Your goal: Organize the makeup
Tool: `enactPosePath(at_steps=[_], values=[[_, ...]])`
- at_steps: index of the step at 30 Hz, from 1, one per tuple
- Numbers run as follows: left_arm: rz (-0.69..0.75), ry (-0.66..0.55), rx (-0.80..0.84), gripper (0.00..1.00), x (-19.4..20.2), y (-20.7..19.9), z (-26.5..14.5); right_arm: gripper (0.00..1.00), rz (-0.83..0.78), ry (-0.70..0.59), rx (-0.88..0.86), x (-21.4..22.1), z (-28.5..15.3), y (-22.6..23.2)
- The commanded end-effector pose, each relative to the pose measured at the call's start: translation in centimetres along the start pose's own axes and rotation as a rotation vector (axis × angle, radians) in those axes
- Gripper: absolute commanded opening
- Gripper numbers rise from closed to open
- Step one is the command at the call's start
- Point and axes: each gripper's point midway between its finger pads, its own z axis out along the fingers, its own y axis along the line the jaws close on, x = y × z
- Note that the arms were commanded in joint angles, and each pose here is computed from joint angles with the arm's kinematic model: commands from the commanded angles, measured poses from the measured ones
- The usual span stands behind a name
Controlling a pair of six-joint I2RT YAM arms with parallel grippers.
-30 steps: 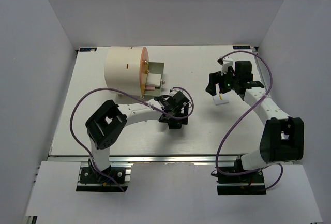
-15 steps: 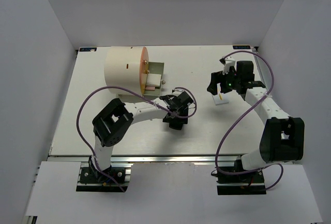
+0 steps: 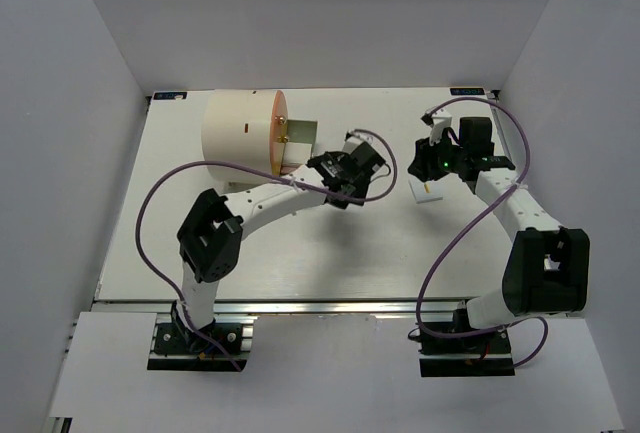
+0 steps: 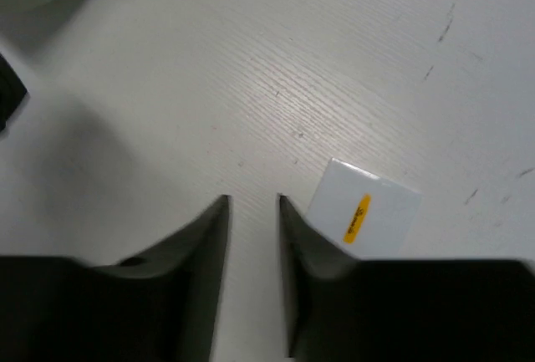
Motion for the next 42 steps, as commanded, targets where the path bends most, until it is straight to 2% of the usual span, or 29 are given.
enactPosePath(at_steps=[1, 2, 3, 7, 12, 16, 18, 19, 20, 21, 22, 24, 25, 32, 34, 39, 42], values=[[0.010, -0.140, -0.163, 0.23, -6.6, 6.9, -2.9, 0.34, -0.112, -0.086, -0.050, -2.6, -1.1, 0.8], [0.003, -0.142, -0.191, 0.23, -7.1, 7.8, -2.7, 0.20, -0.108, -0.088, -0.053, -2.5, -1.1, 0.9], [-0.003, -0.164, -0.212, 0.22, -8.3, 8.5, -3.0, 0.19, -0.103, -0.088, -0.050, -2.6, -1.1, 0.8], [0.023, -0.173, -0.394, 0.20, -10.4, 12.5, -1.4, 0.18, -0.089, -0.089, -0.026, -2.6, -0.9, 0.4], [0.084, -0.179, -0.500, 0.10, -12.1, 13.7, 0.2, 0.18, -0.083, -0.091, -0.020, -2.8, -0.8, 0.2], [0.073, -0.176, -0.523, 0.10, -12.1, 14.2, 1.3, 0.22, -0.086, -0.094, -0.015, -3.0, -0.8, 0.1], [0.078, -0.166, -0.541, 0.14, -11.7, 14.5, 1.7, 0.37, -0.089, -0.091, -0.024, -2.9, -0.8, 0.3], [0.073, -0.167, -0.547, 0.16, -11.6, 14.6, 1.8, 0.45, -0.095, -0.089, -0.028, -2.8, -0.8, 0.2], [0.077, -0.160, -0.557, 0.27, -11.3, 14.9, 2.0, 0.66, -0.095, -0.084, -0.037, -2.7, -0.7, 0.4], [0.077, -0.162, -0.572, 0.31, -11.3, 15.1, 2.1, 0.75, -0.097, -0.082, -0.040, -2.6, -0.7, 0.4], [0.075, -0.161, -0.575, 0.35, -11.3, 15.2, 2.3, 0.89, -0.101, -0.077, -0.045, -2.5, -0.6, 0.4], [0.080, -0.156, -0.572, 0.53, -11.2, 15.2, 2.6, 0.89, -0.101, -0.072, -0.048, -2.4, -0.6, 0.5], [0.079, -0.155, -0.562, 0.66, -11.2, 15.0, 2.8, 0.89, -0.095, -0.063, -0.039, -2.2, -0.4, 0.3], [0.059, -0.142, -0.505, 0.95, -11.0, 14.3, 2.8, 0.89, -0.080, -0.023, 0.030, -1.8, -0.4, -1.2], [0.061, -0.140, -0.506, 0.98, -10.9, 14.3, 2.7, 0.89, -0.076, -0.015, 0.032, -1.6, -0.3, -1.2], [0.044, -0.145, -0.501, 0.98, -11.0, 14.4, 2.0, 0.89, -0.074, -0.012, 0.035, -1.5, -0.3, -1.3], [-0.015, -0.176, -0.438, 0.98, -12.5, 13.6, 0.7, 0.89, -0.070, 0.019, 0.067, -0.8, -0.1, -2.0]])
